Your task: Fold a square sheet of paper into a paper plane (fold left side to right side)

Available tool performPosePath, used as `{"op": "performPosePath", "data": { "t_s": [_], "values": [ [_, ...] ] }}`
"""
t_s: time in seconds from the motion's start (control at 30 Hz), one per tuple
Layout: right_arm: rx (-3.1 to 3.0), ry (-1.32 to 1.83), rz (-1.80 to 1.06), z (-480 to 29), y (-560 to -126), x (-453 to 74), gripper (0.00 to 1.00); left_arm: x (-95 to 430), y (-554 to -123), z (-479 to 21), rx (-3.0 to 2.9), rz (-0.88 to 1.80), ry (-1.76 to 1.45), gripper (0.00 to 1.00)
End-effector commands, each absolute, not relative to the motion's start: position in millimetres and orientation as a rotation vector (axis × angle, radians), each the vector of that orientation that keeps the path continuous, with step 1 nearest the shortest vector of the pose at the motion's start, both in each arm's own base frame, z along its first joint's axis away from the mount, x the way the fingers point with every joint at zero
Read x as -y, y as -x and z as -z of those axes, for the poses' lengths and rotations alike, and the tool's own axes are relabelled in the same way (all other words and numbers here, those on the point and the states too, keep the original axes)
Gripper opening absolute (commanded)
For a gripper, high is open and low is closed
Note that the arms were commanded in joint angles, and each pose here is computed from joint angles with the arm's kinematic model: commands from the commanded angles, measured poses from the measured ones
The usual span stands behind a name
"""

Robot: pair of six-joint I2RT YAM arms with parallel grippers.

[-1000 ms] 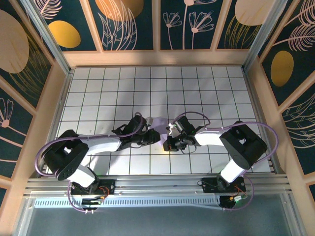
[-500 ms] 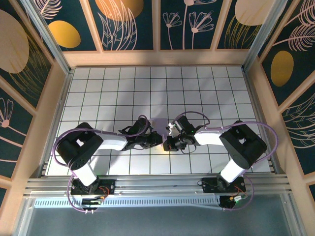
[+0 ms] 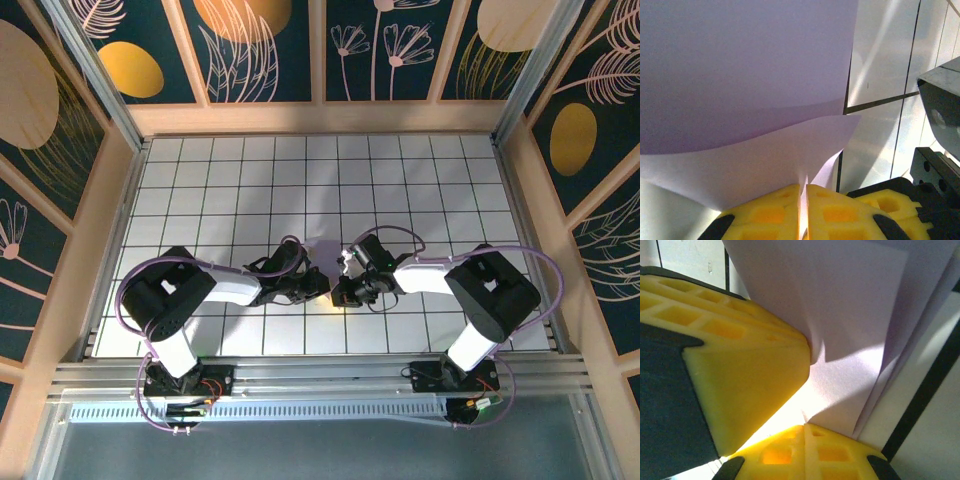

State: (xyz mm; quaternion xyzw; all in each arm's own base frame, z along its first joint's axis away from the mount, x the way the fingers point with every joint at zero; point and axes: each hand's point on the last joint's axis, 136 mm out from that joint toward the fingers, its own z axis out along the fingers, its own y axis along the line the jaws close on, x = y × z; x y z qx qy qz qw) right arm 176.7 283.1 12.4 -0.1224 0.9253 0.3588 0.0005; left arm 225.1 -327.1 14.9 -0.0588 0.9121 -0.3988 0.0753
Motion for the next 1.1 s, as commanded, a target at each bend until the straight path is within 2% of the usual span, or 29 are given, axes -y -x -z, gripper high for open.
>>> {"op": "performPosePath", "data": {
  "t_s": [0.0,0.57,0.83,1.07],
  "values": [
    [-3.122,0.290,-0.812,33.6,-156.6,-238.5,0.00,318.6,-233.7,-1.8,-2.742,1.118,0.264,0.12],
    [-3.121,0.293,-0.847,31.6,-154.6,-240.8,0.00,239.8,-287.9,4.5,-2.674,0.911,0.365,0.12],
    [-3.107,0.295,-0.874,29.0,-155.8,-244.3,0.00,240.8,-289.9,-46.0,-2.546,0.963,0.250,0.13],
    [-3.100,0.291,-0.872,27.9,-158.1,-245.4,0.00,291.0,-247.3,-61.7,-2.578,1.155,0.009,0.14]
  ]
}}
